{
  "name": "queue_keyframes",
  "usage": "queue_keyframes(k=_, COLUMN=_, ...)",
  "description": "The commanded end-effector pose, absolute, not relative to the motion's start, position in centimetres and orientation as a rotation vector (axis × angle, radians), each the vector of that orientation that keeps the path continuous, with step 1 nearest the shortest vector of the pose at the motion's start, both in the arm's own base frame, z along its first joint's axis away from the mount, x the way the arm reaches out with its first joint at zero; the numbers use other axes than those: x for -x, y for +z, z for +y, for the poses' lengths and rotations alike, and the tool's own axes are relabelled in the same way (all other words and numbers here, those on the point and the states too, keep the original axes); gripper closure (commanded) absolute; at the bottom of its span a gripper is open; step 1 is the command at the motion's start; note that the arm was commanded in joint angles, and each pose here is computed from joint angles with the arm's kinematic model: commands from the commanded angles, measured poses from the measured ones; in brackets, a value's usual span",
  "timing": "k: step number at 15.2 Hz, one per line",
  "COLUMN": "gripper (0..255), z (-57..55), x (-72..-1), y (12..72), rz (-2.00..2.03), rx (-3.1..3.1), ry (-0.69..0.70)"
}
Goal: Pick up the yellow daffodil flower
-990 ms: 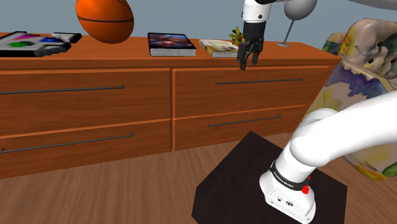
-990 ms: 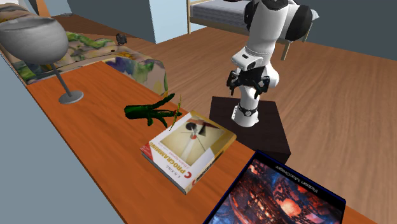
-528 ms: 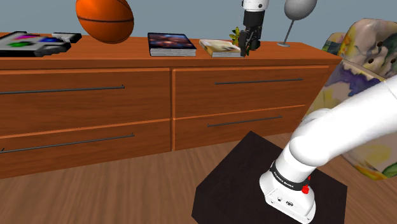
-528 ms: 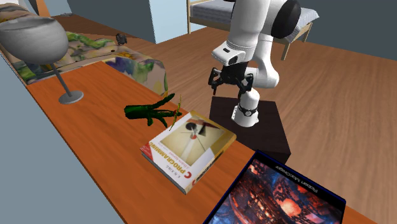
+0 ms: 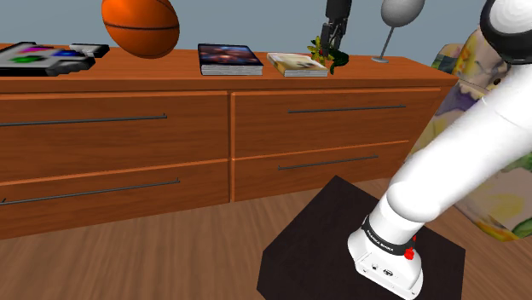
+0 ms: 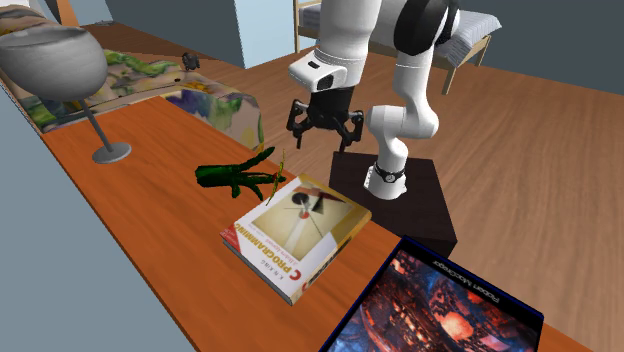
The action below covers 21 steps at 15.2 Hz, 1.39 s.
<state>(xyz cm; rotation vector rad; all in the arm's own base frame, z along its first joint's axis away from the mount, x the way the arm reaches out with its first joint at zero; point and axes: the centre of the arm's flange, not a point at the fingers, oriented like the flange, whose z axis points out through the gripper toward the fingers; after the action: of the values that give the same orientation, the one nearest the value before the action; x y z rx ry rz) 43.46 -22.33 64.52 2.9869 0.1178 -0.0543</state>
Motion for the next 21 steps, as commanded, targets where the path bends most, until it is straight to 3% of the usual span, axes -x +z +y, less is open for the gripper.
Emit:
queue_keyframes(k=1, gripper=0, z=-24.0, x=-44.5, y=65.5, rz=0.144, rx=-2.974, ry=-0.036)
queue_keyframes(k=7, gripper=0, z=-28.7, x=-48.3, y=68.5, rz=0.210, rx=-2.939, ry=0.014)
queue_keyframes(k=16, gripper=0, z=-28.7, x=-48.3, y=64.5, rz=0.210, rx=-2.939, ry=0.014)
queue_keyframes(k=17, gripper=255, z=-28.7, x=-48.2, y=64.5, rz=0.210, rx=-2.939, ry=0.014)
queue_keyframes(k=21, gripper=255, z=-28.7, x=-48.2, y=64.5, rz=0.210, rx=-2.939, ry=0.014)
